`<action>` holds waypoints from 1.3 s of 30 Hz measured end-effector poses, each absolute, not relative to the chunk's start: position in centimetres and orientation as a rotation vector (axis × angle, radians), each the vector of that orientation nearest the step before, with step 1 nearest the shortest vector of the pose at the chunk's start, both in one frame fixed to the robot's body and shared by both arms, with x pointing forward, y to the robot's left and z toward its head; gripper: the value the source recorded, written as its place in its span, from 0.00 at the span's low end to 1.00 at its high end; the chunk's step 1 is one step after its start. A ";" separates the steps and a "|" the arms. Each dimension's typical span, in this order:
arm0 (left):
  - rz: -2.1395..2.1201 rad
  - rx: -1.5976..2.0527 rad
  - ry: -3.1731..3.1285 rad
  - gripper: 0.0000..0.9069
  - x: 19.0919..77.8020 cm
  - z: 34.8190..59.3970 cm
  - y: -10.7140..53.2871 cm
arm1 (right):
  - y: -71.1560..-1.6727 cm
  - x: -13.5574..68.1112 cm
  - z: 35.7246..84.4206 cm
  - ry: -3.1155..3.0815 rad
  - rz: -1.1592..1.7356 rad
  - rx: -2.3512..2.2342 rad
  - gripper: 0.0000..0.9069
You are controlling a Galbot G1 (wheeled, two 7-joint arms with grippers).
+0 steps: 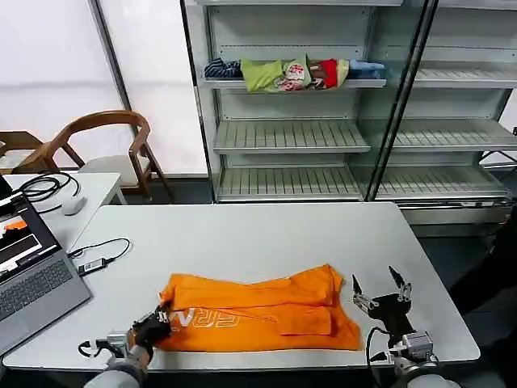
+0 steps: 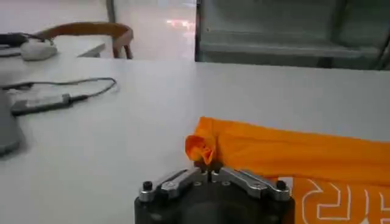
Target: Fold and organize the clothes.
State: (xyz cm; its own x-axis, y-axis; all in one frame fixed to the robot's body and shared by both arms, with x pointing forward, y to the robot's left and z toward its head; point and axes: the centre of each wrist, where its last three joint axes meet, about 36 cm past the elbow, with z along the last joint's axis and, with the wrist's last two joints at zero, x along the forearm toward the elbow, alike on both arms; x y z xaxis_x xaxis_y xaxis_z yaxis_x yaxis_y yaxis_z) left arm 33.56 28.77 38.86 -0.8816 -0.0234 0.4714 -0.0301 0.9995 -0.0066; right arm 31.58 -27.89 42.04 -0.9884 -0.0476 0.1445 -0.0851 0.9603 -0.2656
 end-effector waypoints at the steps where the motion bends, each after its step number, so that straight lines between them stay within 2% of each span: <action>1: 0.004 0.052 -2.656 0.01 33.8 39.0 29.3 | -27.9 31.6 42.0 -2.975 0.412 0.102 1.00; 10: -0.155 0.256 -2.700 0.01 35.7 42.1 36.0 | -28.0 32.2 42.0 -2.981 0.413 0.104 1.00; 16: -0.208 0.284 -2.725 0.01 35.3 44.0 36.8 | -28.2 32.2 41.8 -2.977 0.416 0.099 1.00; 29: -0.184 0.027 -2.814 0.01 33.4 47.6 29.8 | -29.5 31.4 42.3 -2.964 0.453 0.066 1.00; 39: -0.076 -0.276 -2.802 0.01 31.7 46.3 21.8 | -30.8 30.4 42.9 -2.950 0.478 0.025 1.00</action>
